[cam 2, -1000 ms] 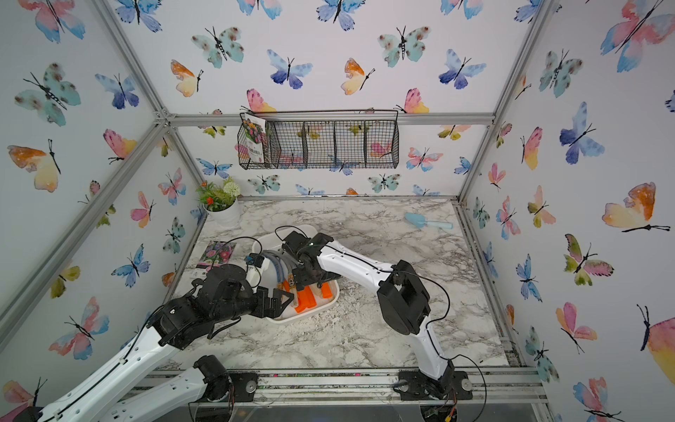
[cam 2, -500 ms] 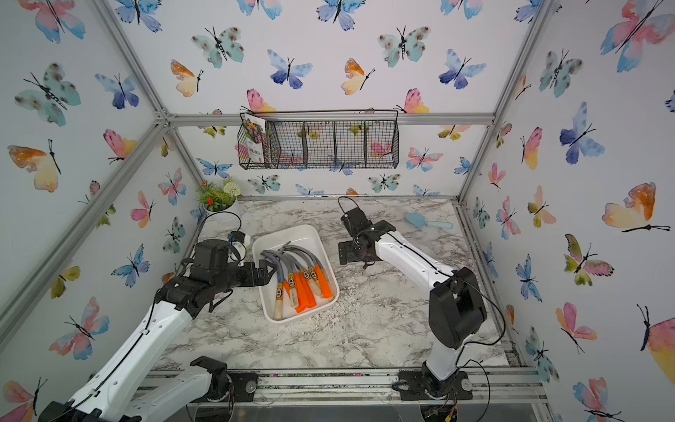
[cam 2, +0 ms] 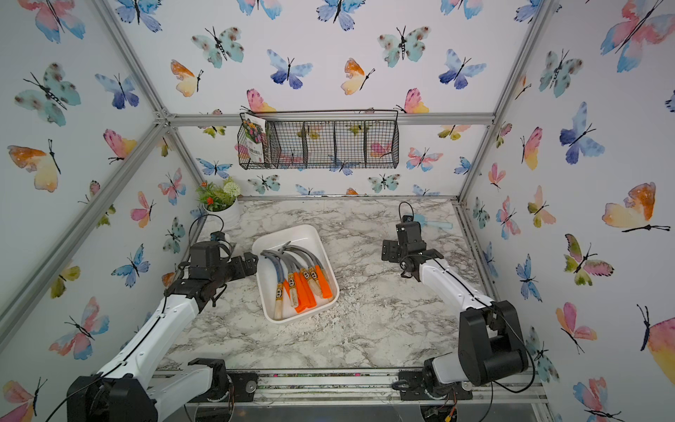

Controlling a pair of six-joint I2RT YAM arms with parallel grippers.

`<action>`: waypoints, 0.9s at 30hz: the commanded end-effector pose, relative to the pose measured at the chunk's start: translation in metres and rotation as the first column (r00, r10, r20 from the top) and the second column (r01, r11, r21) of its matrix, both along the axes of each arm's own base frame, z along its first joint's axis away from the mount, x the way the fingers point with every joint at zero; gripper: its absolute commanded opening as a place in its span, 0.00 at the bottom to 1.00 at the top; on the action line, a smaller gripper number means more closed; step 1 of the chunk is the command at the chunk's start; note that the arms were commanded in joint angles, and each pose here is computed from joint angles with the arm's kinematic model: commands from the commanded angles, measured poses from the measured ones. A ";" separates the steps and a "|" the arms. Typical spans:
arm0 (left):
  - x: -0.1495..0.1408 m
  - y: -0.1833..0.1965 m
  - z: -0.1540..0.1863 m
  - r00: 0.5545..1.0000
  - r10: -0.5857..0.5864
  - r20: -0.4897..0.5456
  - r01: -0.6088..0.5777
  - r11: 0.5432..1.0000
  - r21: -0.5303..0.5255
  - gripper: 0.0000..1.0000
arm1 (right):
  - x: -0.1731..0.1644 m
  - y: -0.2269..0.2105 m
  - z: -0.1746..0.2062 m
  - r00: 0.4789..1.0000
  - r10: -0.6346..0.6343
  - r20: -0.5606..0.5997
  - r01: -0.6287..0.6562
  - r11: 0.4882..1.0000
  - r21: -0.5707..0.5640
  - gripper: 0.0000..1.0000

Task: Put small sickles into storage boxes
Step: Reset both arms

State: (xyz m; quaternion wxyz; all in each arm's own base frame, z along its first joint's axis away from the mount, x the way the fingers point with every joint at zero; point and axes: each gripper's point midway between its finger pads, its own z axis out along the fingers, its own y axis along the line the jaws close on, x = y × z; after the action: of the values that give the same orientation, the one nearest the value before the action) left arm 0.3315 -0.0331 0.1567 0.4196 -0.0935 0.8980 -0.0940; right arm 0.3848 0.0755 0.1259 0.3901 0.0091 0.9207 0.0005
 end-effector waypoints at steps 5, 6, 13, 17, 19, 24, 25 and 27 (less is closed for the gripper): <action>0.024 0.041 0.000 0.974 0.148 0.171 -0.158 0.986 0.050 0.98 | 0.022 -0.044 -0.004 0.979 -0.043 0.197 0.057 0.996 -0.063 0.98; 0.027 0.044 -0.002 0.971 0.153 0.183 -0.165 0.985 0.049 0.98 | 0.022 -0.047 -0.008 0.979 -0.043 0.197 0.059 0.995 -0.077 0.98; 0.042 0.051 -0.004 0.957 0.102 0.270 -0.139 0.983 0.122 0.98 | 0.013 -0.061 -0.026 0.954 -0.050 0.294 0.089 0.989 -0.120 0.98; 0.044 0.055 -0.009 0.949 0.052 0.310 -0.121 0.970 0.209 0.98 | 0.012 -0.065 -0.026 0.936 -0.068 0.346 0.116 0.986 -0.117 0.98; 0.045 0.055 -0.015 0.945 0.031 0.325 -0.108 0.969 0.223 0.98 | 0.013 -0.065 -0.027 0.929 -0.070 0.363 0.117 0.987 -0.109 0.98; 0.047 0.046 -0.016 0.916 0.000 0.401 -0.079 0.981 0.180 0.98 | 0.015 -0.067 -0.023 0.911 -0.074 0.405 0.124 0.988 -0.097 0.98; 0.045 0.045 -0.020 0.916 -0.004 0.402 -0.077 0.980 0.183 0.98 | 0.014 -0.067 -0.021 0.907 -0.076 0.415 0.126 0.988 -0.094 0.98; 0.040 0.048 -0.023 0.904 0.014 0.427 -0.100 0.979 0.180 0.98 | 0.010 -0.068 -0.017 0.896 -0.075 0.438 0.127 0.988 -0.090 0.98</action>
State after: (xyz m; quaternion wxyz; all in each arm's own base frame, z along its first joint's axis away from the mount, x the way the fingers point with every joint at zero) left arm 0.3683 0.0164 0.1147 0.5629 -0.0644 0.8240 -0.0048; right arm 0.3957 0.0139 0.0944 0.5530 0.0240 0.8303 -0.0643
